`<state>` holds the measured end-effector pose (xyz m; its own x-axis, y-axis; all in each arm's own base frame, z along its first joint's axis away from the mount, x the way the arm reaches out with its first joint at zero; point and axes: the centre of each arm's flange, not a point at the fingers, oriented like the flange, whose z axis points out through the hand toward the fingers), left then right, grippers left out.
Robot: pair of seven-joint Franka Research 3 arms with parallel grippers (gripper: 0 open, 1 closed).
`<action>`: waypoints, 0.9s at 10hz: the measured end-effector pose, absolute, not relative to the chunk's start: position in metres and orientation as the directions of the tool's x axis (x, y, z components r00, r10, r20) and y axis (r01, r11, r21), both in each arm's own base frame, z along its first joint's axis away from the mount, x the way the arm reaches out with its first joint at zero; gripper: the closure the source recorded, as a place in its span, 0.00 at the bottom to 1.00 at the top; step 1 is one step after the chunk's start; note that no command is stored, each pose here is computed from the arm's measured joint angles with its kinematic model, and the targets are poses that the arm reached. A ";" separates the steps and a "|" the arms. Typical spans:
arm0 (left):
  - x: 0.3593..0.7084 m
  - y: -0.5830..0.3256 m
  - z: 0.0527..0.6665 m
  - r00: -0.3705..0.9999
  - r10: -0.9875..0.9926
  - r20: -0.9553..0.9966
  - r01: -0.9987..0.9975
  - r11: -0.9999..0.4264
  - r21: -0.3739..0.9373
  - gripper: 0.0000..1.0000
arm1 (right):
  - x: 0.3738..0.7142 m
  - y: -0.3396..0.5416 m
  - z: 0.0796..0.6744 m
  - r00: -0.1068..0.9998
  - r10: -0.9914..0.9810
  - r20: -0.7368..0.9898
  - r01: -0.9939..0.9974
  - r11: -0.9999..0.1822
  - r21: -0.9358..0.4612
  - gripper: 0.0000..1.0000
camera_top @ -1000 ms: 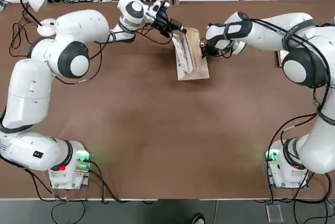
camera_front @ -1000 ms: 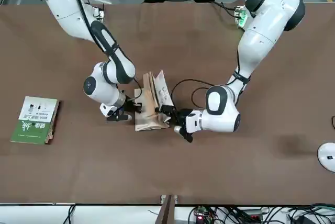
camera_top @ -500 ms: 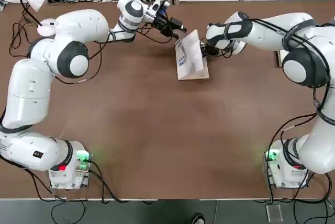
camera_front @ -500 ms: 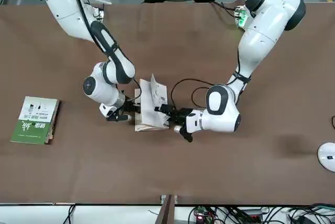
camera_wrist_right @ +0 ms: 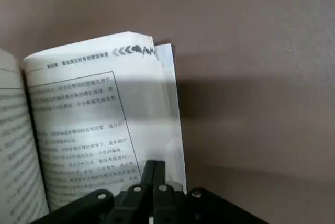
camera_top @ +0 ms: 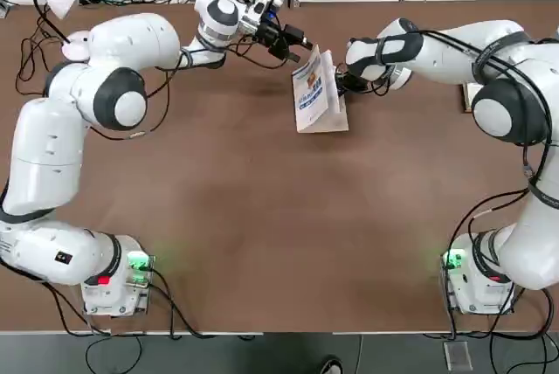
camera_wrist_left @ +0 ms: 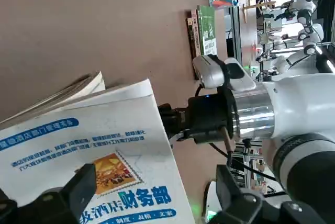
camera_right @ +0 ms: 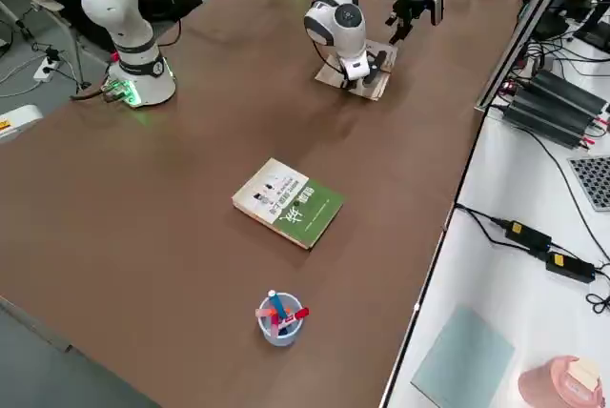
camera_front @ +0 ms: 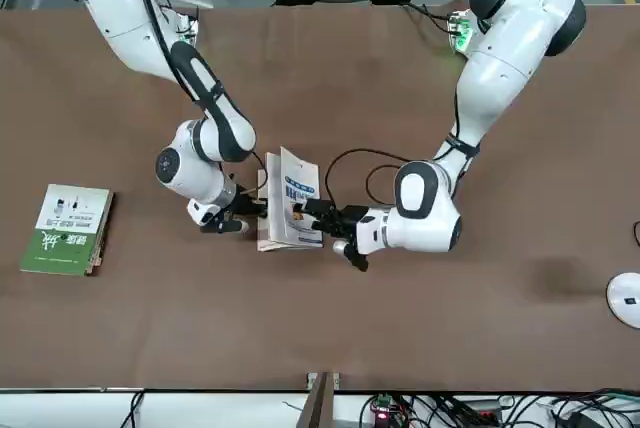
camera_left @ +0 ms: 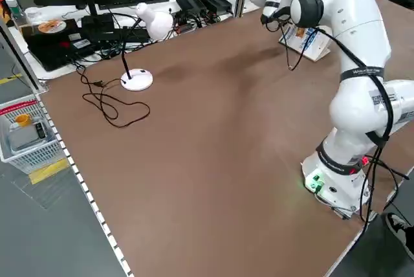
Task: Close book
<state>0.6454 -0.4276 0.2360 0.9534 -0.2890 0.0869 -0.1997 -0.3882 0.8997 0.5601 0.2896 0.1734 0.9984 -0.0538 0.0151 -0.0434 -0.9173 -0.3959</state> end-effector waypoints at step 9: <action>0.654 -0.411 0.265 0.955 -0.292 0.047 -0.159 -0.372 0.915 0.00 | 0.572 0.266 0.172 0.997 -0.076 -0.010 -0.073 -0.913 -0.402 0.99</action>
<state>0.6541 -0.4109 0.2652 0.9552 -0.2922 0.0474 -0.1591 -0.3719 0.9145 0.5722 0.2657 0.1716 0.9971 -0.0757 -0.0103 -0.0735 -0.9128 -0.4018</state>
